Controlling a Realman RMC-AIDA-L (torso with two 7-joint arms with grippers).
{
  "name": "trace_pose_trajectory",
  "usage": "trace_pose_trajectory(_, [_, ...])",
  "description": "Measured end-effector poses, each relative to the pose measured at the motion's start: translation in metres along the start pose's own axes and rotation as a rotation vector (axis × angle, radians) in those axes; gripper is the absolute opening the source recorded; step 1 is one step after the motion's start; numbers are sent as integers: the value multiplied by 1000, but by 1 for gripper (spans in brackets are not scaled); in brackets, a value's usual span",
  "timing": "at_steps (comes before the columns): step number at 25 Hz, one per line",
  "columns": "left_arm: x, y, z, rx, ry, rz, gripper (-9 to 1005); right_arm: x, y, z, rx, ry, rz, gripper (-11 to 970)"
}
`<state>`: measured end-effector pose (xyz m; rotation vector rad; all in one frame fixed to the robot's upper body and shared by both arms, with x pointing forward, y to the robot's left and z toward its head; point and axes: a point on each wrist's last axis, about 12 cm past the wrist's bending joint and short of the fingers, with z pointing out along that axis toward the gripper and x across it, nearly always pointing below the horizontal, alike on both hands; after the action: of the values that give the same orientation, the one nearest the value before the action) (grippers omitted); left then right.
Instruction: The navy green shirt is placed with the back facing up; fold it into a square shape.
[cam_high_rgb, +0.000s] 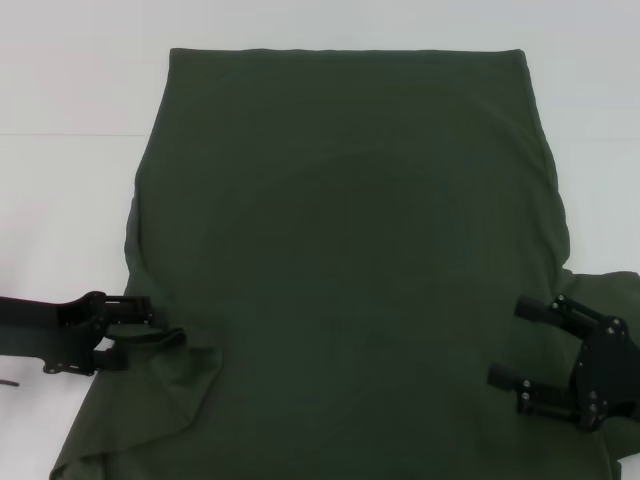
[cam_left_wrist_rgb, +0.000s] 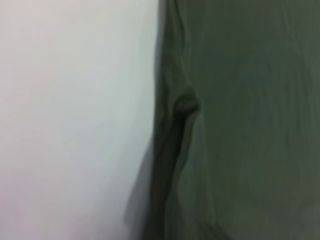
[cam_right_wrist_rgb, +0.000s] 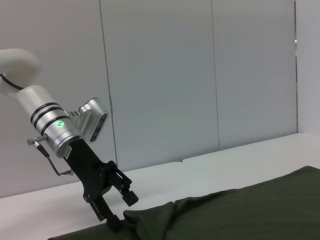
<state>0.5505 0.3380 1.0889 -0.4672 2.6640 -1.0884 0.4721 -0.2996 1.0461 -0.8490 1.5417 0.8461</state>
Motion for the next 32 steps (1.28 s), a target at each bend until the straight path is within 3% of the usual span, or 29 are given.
trace_pose_trajectory(12, [-7,-5,13,-2,-39,11,869,1,0,-1,2,1,2,913])
trace_pose_trajectory(18, [-16,-23,21,41,-70,62,869,0,0,0,1,1,1,912])
trace_pose_trajectory(23, [-20,-53,38,162,-45,126,868,0,0,0,1,1,2,912])
trace_pose_trajectory(25, [-18,-58,42,170,-21,143,868,1,0,0,1,0,3,912])
trace_pose_trajectory(29, [-17,-55,37,170,-2,151,868,1,1,0,0,-1,4,913])
trace_pose_trajectory(32, [-16,-44,26,142,1,148,869,0,1,1,-2,-2,3,913])
